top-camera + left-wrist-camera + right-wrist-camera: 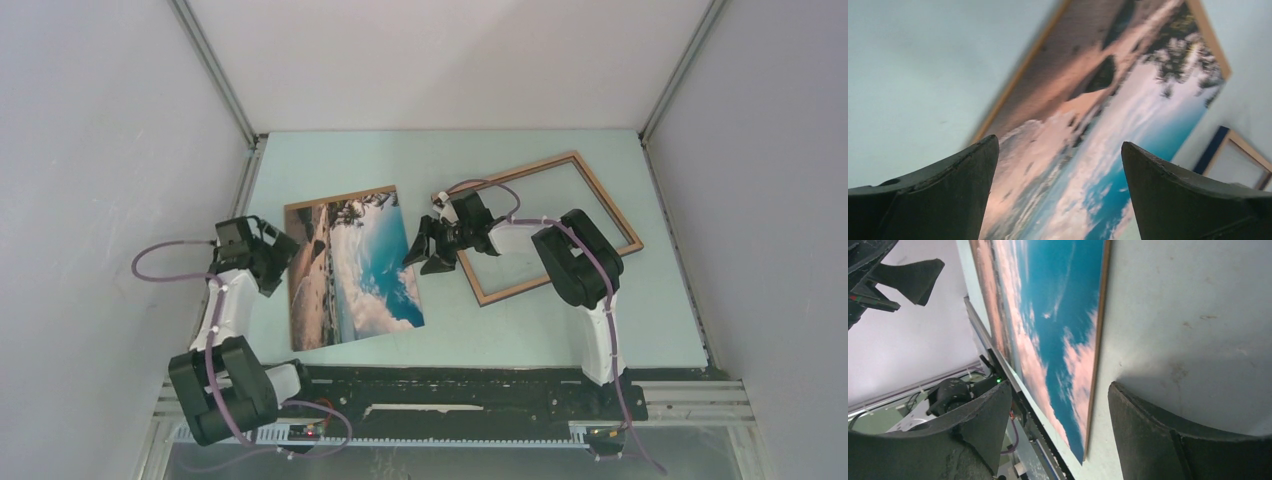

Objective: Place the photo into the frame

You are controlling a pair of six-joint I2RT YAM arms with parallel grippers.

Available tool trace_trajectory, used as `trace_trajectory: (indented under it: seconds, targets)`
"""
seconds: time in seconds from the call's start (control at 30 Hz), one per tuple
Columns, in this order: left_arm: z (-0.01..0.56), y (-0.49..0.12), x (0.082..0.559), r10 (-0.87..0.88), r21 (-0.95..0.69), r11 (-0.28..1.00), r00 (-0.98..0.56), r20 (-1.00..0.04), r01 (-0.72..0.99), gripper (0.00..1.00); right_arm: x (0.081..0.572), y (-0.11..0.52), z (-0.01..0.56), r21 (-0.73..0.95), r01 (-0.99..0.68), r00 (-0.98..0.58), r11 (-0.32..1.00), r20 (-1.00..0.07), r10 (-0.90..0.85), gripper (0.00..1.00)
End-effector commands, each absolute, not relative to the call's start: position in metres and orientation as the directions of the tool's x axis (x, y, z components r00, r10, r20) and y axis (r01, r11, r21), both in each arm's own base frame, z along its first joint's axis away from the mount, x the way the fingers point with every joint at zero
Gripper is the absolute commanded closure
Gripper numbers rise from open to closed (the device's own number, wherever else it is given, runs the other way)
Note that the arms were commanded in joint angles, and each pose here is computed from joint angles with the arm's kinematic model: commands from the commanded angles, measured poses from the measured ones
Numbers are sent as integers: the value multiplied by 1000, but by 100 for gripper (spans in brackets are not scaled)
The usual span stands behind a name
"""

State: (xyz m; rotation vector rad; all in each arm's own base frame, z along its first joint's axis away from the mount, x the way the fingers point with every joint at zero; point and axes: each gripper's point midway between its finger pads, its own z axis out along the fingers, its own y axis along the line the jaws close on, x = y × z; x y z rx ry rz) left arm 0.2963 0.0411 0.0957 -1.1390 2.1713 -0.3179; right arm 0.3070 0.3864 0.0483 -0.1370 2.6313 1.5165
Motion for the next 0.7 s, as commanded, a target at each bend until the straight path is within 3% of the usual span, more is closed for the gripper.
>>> trace_trajectory:
  seconds: [0.0, 0.3, 0.67]
  targets:
    - [68, 59, 263, -815, -374, 569, -440, -377, -732, 0, 310, 388, 61, 829, -201, -977, 522, -208, -47, 21]
    - [30, 72, 257, -797, -253, 595, -519, -309, -763, 0, 307, 393, 61, 856, -192, -981, 480, -186, -60, 22]
    - [12, 49, 257, -812, -328, 583, -549, -198, -744, 0, 310, 389, 49, 846, -157, -986, 510, -161, -37, 22]
